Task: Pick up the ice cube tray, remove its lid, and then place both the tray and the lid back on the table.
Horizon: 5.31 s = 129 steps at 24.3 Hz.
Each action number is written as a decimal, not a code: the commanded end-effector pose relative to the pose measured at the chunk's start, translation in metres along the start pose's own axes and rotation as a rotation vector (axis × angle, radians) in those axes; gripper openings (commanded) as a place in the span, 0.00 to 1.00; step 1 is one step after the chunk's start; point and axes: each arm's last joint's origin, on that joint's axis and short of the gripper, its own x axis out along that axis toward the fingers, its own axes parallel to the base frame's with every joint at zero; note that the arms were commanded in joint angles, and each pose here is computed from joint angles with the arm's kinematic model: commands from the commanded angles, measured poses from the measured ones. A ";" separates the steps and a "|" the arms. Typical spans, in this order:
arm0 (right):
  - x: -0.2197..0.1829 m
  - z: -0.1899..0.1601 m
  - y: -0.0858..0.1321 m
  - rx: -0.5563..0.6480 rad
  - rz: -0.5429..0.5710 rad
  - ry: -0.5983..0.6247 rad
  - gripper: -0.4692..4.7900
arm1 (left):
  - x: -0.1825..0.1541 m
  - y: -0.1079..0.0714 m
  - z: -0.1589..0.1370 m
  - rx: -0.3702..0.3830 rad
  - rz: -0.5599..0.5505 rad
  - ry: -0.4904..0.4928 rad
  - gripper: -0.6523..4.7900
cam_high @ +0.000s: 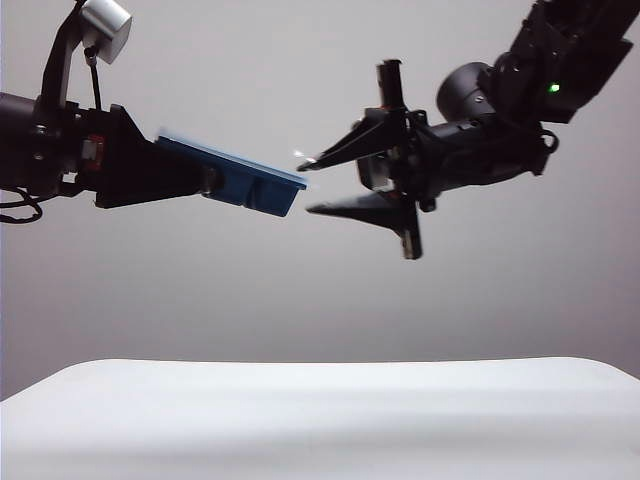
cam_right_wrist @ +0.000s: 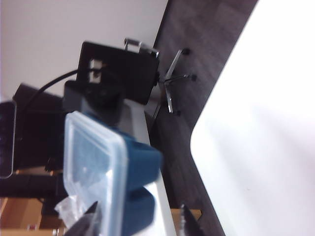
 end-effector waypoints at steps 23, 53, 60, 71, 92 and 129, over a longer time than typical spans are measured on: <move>0.011 -0.012 0.005 0.085 0.075 0.109 0.09 | 0.000 0.000 -0.002 -0.015 0.031 0.035 0.61; -0.022 0.025 0.025 -0.017 0.011 -0.018 0.08 | -0.001 -0.003 -0.014 -0.052 0.043 0.143 0.61; -0.069 0.027 0.015 0.003 -0.059 -0.126 0.08 | -0.004 -0.007 -0.028 0.026 0.067 0.300 0.61; -0.082 -0.023 -0.045 -0.011 -0.309 -0.070 0.09 | -0.004 0.002 -0.046 0.087 -0.050 0.214 0.61; -0.119 -0.049 -0.112 0.113 -0.651 -0.131 0.52 | 0.004 0.003 -0.103 -0.050 -0.063 0.271 0.63; -0.131 -0.064 0.018 0.004 -0.684 -0.067 0.25 | -0.035 0.000 -0.002 -0.074 0.308 0.343 0.89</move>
